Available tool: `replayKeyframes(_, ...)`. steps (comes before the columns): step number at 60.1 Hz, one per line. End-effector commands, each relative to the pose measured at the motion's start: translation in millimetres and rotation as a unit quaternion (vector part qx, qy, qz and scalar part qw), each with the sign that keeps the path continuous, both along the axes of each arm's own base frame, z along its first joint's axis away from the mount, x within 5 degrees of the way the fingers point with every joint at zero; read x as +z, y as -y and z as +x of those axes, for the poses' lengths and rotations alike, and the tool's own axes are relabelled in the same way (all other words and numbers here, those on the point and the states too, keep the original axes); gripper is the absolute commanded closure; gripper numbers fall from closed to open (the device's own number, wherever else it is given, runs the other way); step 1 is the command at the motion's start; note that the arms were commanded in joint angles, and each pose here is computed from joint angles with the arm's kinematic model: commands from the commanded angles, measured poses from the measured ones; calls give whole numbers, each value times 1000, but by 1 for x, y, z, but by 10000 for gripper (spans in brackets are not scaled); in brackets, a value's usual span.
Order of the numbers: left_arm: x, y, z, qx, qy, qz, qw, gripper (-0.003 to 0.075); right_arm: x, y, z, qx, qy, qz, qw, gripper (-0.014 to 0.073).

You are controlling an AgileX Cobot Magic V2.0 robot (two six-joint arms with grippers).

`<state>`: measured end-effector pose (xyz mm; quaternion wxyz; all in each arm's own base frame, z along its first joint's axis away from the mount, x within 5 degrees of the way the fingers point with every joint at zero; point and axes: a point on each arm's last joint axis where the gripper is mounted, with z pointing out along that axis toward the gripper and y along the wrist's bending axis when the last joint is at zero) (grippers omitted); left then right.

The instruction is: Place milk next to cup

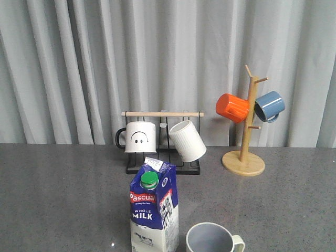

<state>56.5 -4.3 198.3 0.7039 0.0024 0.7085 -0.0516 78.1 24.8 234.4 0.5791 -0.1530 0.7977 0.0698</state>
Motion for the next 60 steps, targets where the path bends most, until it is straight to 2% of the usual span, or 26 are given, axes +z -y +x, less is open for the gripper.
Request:
replayKeyframes(1, 0, 0, 0, -2, 28, -11, 1000, 727, 9, 0, 0, 4, 101, 10, 995, 600)
replayKeyframes(12, 0, 0, 0, -2, 28, -11, 1000, 727, -6, 12, -11, -63, 205, 33, 976, 600)
replayKeyframes(22, 0, 0, 0, -2, 28, -11, 1000, 727, -27, 21, -16, -121, 204, 48, 970, 600)
replayKeyframes(32, 0, 0, 0, -2, 28, -11, 1000, 727, -27, 28, -19, -176, 207, 55, 961, 600)
replayKeyframes(60, 0, 0, 0, -2, 28, -11, 1000, 727, -24, 28, -20, -178, 231, 55, 955, 600)
